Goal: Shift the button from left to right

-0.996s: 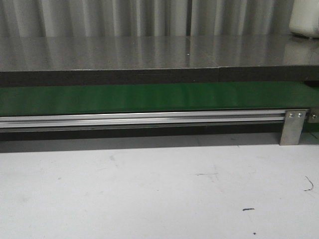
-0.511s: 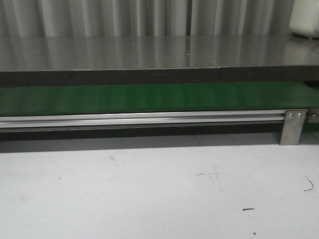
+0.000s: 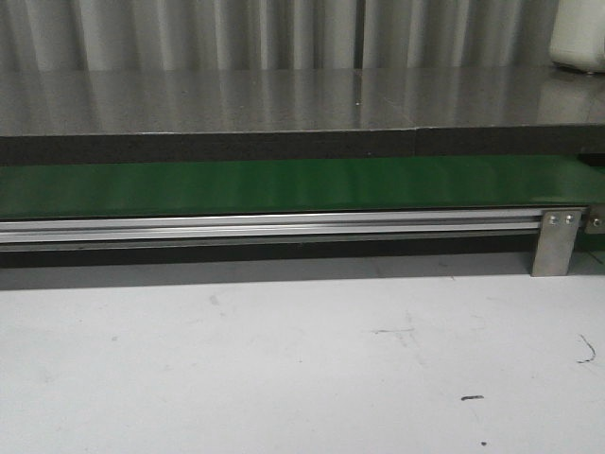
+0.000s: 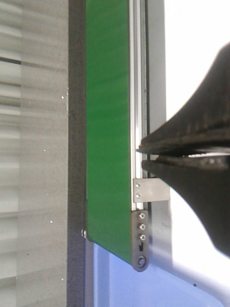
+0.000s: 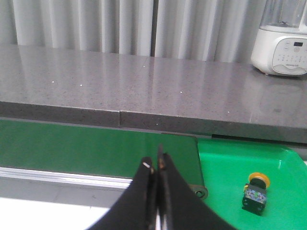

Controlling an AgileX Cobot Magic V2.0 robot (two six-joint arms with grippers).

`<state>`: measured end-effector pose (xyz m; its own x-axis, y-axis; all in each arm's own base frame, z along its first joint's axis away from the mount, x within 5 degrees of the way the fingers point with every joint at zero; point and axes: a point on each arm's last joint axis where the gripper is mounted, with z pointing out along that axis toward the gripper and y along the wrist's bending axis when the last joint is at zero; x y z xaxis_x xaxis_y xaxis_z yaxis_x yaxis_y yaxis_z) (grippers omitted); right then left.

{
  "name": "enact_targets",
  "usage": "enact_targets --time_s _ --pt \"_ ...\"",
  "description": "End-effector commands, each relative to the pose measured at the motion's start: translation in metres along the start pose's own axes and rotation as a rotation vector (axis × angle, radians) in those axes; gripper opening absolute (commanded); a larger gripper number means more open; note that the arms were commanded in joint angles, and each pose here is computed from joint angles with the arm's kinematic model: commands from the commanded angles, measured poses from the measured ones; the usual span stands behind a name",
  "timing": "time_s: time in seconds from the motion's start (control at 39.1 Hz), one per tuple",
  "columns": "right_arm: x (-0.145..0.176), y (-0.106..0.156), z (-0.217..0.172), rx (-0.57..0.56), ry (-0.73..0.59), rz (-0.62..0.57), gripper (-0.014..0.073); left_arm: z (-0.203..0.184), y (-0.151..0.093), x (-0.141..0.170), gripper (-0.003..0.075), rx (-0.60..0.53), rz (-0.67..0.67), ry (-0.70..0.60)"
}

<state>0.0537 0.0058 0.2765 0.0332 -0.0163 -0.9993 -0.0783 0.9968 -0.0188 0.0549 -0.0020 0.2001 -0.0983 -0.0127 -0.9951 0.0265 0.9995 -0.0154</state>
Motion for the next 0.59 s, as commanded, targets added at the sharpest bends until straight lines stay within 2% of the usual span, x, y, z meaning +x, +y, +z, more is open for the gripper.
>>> enact_targets --time_s 0.0,0.08,0.56 --pt "-0.0144 -0.0014 -0.0001 0.013 -0.086 -0.010 -0.0067 -0.0004 0.0012 -0.0062 -0.0021 -0.012 -0.017 -0.161" --pt "-0.0144 -0.0014 -0.0001 0.013 -0.086 -0.010 -0.0067 0.0015 0.0012 0.0024 -0.0021 -0.012 -0.017 -0.124" --pt "-0.0144 -0.0014 -0.0001 0.013 -0.086 -0.010 -0.0067 0.0014 0.0013 0.0013 -0.0021 -0.012 -0.017 -0.135"
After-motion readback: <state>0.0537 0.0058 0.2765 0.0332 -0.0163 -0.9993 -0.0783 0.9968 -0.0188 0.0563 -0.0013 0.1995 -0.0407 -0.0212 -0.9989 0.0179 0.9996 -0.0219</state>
